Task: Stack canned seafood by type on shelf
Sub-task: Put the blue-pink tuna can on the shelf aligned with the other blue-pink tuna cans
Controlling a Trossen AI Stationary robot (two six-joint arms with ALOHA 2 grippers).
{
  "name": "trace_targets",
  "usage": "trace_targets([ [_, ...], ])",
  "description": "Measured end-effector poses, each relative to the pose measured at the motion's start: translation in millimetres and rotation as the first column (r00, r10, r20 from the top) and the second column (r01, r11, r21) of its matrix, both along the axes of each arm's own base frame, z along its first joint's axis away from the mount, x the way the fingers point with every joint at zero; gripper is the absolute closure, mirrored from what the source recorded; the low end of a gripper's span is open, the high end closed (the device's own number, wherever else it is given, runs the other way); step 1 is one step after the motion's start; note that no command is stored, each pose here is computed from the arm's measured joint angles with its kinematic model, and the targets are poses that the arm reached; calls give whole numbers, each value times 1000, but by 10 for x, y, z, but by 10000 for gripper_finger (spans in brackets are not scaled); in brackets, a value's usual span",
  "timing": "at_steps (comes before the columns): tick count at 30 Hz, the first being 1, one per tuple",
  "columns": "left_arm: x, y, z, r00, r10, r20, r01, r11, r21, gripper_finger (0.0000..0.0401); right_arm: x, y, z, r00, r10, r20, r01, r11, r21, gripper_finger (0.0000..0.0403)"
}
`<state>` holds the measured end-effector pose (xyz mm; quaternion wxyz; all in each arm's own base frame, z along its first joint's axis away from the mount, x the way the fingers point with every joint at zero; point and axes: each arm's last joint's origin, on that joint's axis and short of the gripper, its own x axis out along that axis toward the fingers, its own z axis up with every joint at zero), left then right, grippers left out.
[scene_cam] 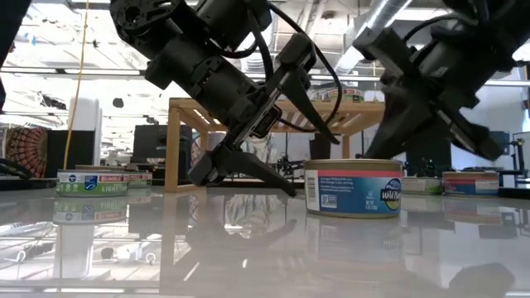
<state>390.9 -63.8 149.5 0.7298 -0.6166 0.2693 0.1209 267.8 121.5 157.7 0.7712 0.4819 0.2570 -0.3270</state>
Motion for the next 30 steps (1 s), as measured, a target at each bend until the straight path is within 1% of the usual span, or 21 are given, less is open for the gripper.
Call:
trace_targets([
  [4,-13,20,39,1000,-10,5,10,1000,22,115,-53,-22,97,1000,28,-12,-28,1000,1,362],
  [6,-26,19,56,1000,-15,1,15,999,32,115,-63,-23,145,997,79,-14,-79,997,-18,355],
  [9,-65,-18,108,1000,-15,-9,16,998,60,115,-65,-24,175,982,184,-45,-186,981,-51,345],
  [14,-234,-163,235,997,60,-46,-53,987,149,115,-27,-96,177,940,327,-99,-330,944,-12,322],
  [17,-403,-285,266,990,126,-62,-114,978,172,115,13,-170,177,908,401,-119,-405,914,-15,300],
  [21,-616,-536,189,971,234,-48,-224,963,153,115,72,-269,209,869,480,-120,-488,872,-40,265],
  [25,-749,-820,99,948,318,11,-318,945,81,115,155,-358,286,802,583,-130,-595,800,-79,236],
  [27,-796,-936,60,932,359,37,-361,930,62,115,201,-421,334,775,616,-137,-630,770,-104,228],
  [30,-836,-1067,20,910,409,74,-411,911,18,115,242,-542,385,749,638,-179,-660,741,-119,227],
])
